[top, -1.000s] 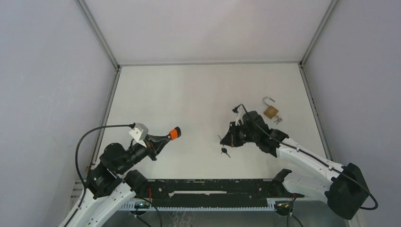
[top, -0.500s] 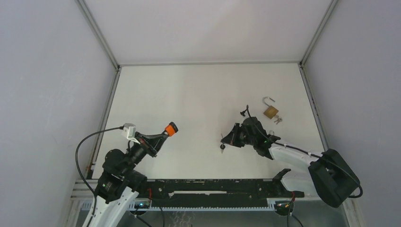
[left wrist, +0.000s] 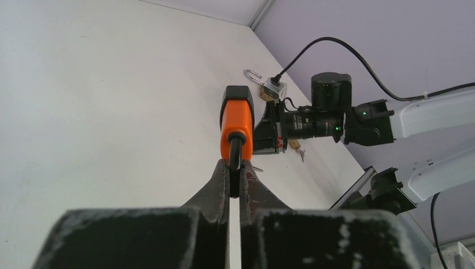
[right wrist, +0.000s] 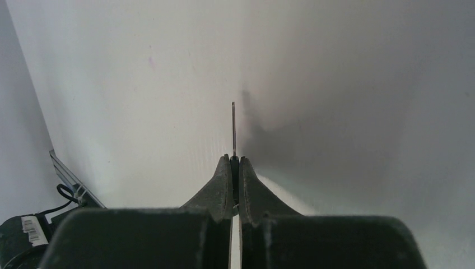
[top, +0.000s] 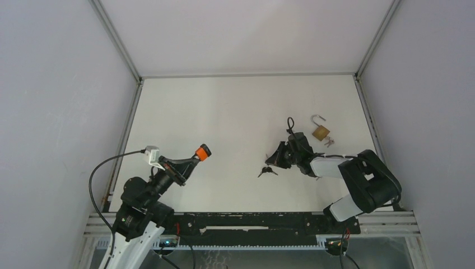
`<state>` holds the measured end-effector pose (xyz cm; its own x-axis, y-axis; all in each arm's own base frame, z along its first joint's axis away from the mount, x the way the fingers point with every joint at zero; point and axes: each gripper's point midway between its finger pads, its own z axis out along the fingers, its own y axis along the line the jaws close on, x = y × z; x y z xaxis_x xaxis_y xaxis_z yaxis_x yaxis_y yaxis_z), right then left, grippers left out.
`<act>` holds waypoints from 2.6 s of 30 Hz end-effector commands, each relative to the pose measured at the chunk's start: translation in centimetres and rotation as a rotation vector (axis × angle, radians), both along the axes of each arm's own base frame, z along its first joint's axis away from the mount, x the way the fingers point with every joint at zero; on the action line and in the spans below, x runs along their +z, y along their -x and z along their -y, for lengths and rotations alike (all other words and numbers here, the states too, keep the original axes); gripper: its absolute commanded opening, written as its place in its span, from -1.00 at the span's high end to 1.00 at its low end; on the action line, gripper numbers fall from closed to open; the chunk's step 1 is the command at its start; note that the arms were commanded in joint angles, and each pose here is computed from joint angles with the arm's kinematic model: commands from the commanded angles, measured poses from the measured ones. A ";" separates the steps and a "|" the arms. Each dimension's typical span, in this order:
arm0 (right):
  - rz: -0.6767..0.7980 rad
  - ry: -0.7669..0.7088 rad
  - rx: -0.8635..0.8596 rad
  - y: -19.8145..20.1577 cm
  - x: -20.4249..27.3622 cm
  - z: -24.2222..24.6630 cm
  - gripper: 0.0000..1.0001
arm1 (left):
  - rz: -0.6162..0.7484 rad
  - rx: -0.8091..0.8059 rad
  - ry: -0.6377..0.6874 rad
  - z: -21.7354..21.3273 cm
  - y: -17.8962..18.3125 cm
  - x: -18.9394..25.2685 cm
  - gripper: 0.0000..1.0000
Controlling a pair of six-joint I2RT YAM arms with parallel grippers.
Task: Lock with the key
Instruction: Place the key at the center of the board, then place the lock at the center of the board.
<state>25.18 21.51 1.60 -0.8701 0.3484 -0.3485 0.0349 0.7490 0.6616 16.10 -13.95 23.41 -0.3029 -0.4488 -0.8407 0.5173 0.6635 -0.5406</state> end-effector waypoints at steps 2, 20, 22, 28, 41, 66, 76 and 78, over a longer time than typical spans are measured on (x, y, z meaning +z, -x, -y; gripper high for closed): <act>0.089 0.010 0.052 -2.7 1.1 -1.0 1.00 | 0.108 -0.011 0.065 -0.1 0.6 3.5 1.00; 0.577 0.273 0.375 -1.3 17.1 -3.0 -0.99 | 0.391 -0.239 -0.200 1.9 3.4 5.1 1.00; 0.755 0.215 0.688 3.8 21.2 -6.6 -0.98 | 0.481 -0.344 -0.313 2.5 4.9 4.9 1.00; 1.133 0.063 1.262 17.2 26.1 -12.6 -0.99 | 0.574 -0.434 -0.625 1.7 5.1 2.2 1.00; 1.070 0.242 1.308 14.5 25.1 -19.7 -0.63 | 0.604 -0.503 -0.692 1.7 6.0 2.3 1.00; 0.905 0.117 1.233 11.8 22.2 -21.9 1.00 | 0.483 -0.433 -0.520 2.3 5.5 3.7 1.00; 0.354 -0.119 0.435 2.5 15.6 -14.7 1.00 | 0.005 0.191 0.006 -3.0 -1.7 2.7 -0.99; 0.286 -0.159 0.347 1.5 13.6 -13.8 1.00 | -0.086 0.267 0.105 -3.8 -2.6 1.2 -0.99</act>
<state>20.47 34.63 13.08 -0.6993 -0.2595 -0.6660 -0.6646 0.5790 0.4723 15.58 -12.77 25.72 -0.1890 -0.2692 -0.9444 0.5731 0.7507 -0.3287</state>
